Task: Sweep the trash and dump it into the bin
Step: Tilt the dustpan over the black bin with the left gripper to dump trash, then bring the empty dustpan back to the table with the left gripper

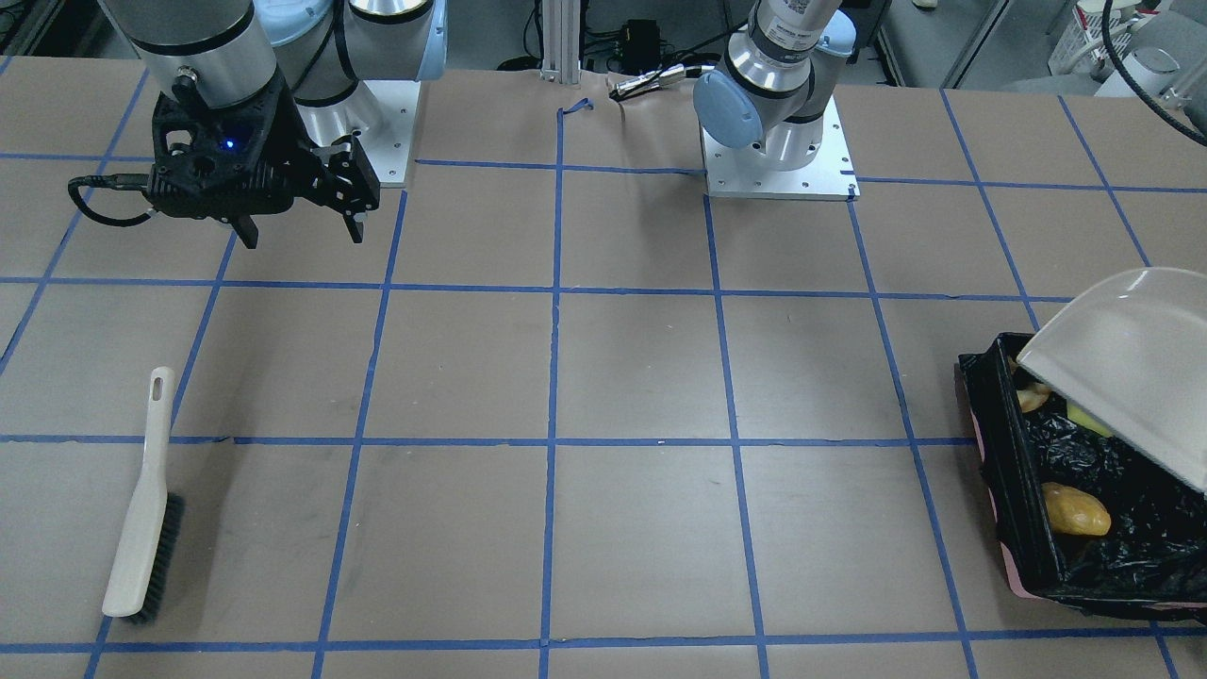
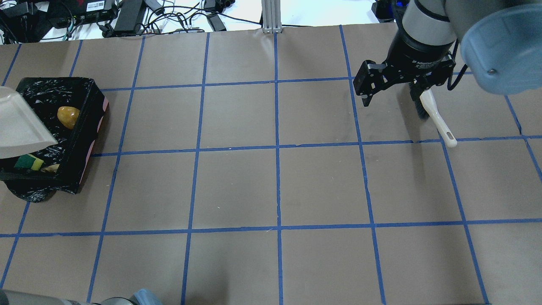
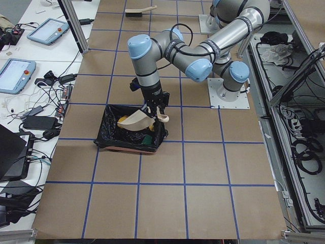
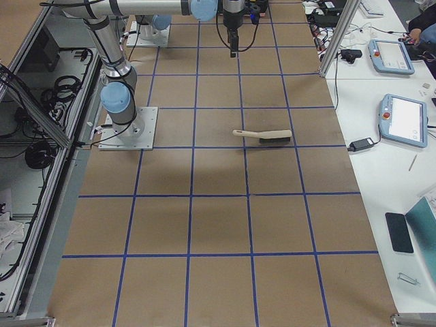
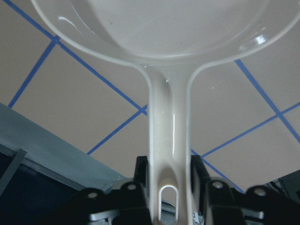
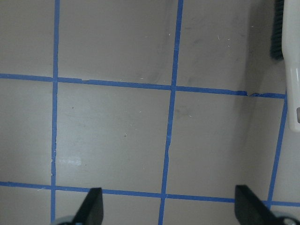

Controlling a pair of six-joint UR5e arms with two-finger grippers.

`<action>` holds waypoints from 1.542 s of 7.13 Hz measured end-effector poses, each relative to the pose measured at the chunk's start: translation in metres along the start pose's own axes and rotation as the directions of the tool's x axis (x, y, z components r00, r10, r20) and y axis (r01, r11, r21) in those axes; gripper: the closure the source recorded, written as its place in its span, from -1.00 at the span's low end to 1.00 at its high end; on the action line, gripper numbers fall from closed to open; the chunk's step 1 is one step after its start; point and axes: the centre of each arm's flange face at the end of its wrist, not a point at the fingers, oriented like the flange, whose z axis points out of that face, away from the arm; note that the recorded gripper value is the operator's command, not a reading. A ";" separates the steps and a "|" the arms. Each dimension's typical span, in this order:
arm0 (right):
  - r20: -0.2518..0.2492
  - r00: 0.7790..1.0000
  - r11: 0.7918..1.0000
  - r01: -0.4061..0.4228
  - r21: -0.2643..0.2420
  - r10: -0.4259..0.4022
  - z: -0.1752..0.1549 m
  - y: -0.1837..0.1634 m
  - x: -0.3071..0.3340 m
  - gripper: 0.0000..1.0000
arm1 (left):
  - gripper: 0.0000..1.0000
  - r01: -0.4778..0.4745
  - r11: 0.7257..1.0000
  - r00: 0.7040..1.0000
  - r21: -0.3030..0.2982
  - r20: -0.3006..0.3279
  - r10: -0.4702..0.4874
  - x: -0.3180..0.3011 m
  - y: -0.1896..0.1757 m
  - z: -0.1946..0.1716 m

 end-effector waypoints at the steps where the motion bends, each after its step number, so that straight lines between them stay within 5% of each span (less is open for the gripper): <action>1: 0.000 1.000 1.000 -0.001 0.001 0.001 0.000 0.000 0.000 -1.00 | 1.00 -0.069 0.997 0.997 0.040 0.037 0.068 0.010 -0.044 -0.021; 3: -0.003 1.000 1.000 -0.002 0.002 0.002 0.000 0.000 0.000 -1.00 | 1.00 -0.219 0.957 0.975 0.190 0.064 0.211 0.034 -0.134 -0.038; 5: -0.008 1.000 1.000 -0.003 0.003 0.003 0.000 0.000 0.001 -1.00 | 0.98 -0.404 0.865 0.913 0.298 0.077 0.400 0.053 -0.212 -0.029; 9: -0.009 1.000 1.000 -0.007 0.003 0.007 0.000 0.000 0.001 -1.00 | 0.97 -0.641 0.700 0.760 0.314 0.131 0.637 0.049 -0.292 0.029; 11: -0.008 1.000 1.000 -0.010 0.004 0.010 0.000 0.000 0.001 -1.00 | 0.96 -0.676 0.666 0.727 0.316 0.135 0.674 0.055 -0.320 0.049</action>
